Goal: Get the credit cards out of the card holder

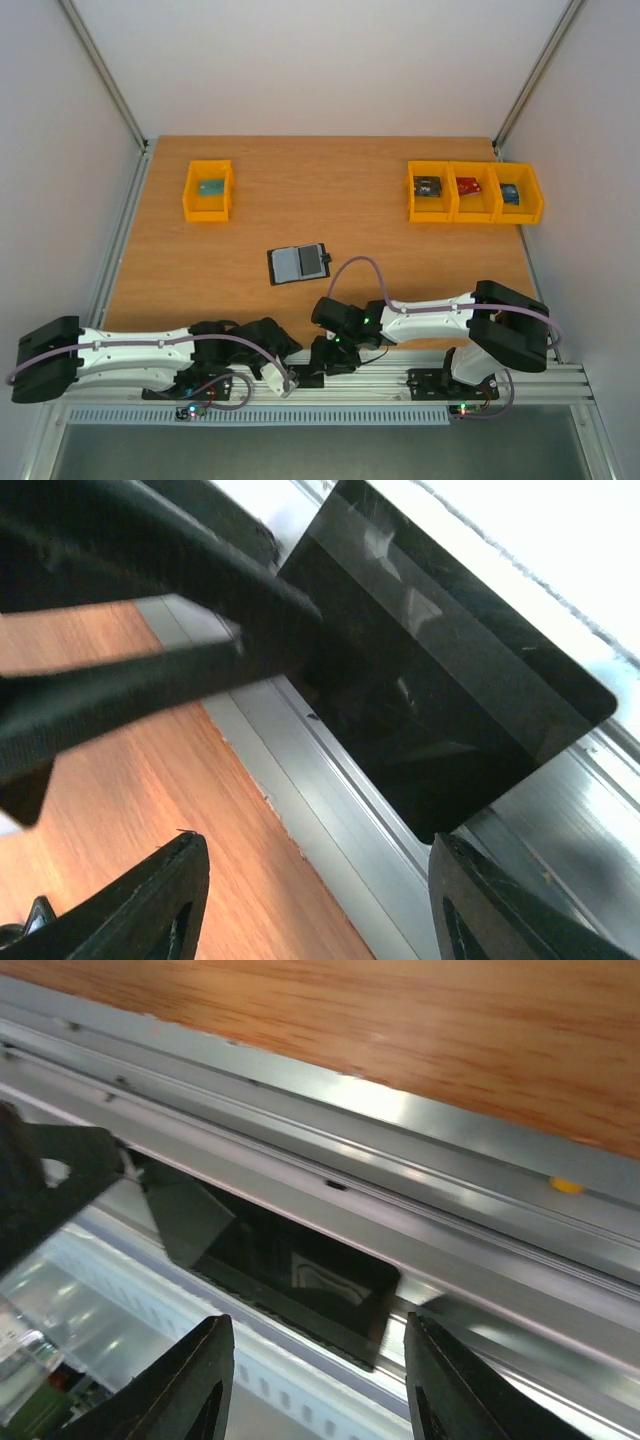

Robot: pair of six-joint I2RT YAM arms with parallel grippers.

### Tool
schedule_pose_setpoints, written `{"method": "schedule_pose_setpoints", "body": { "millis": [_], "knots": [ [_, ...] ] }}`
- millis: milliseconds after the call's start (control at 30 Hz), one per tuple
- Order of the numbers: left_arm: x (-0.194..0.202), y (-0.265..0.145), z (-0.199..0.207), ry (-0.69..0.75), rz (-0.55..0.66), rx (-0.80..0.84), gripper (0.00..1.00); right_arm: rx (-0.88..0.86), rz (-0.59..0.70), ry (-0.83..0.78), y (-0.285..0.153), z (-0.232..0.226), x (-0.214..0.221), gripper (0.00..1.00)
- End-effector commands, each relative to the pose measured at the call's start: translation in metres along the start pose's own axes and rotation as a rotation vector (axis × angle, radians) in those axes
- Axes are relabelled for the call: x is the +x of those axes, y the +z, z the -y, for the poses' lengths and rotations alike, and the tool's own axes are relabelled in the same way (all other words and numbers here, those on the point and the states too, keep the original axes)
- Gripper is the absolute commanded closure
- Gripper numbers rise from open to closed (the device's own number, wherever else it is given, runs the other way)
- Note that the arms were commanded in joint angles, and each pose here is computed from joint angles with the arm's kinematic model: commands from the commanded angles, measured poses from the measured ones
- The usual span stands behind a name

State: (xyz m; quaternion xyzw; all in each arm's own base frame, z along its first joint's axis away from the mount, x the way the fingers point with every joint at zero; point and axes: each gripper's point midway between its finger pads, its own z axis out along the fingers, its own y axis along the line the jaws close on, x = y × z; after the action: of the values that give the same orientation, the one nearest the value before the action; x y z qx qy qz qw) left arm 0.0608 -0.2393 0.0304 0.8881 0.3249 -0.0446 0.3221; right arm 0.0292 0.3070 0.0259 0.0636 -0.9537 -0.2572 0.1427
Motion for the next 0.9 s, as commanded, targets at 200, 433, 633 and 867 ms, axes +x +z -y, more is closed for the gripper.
{"method": "schedule_pose_setpoints", "body": {
  "millis": [200,433,633,867],
  "knots": [
    [-0.008,0.004,0.011,-0.011,0.068,0.023,0.34,-0.084,-0.013,0.023,0.027,-0.008,-0.008,0.53],
    [-0.002,-0.001,-0.006,-0.076,0.043,-0.006,0.32,-0.04,0.023,0.014,0.014,-0.002,-0.012,0.54],
    [-0.027,-0.038,0.022,-0.052,0.179,0.156,0.19,0.017,0.091,0.0,-0.029,0.011,-0.017,0.52],
    [-0.002,-0.02,0.026,0.1,0.068,0.142,0.13,0.021,0.05,-0.013,-0.03,0.006,-0.013,0.52]
  ]
}}
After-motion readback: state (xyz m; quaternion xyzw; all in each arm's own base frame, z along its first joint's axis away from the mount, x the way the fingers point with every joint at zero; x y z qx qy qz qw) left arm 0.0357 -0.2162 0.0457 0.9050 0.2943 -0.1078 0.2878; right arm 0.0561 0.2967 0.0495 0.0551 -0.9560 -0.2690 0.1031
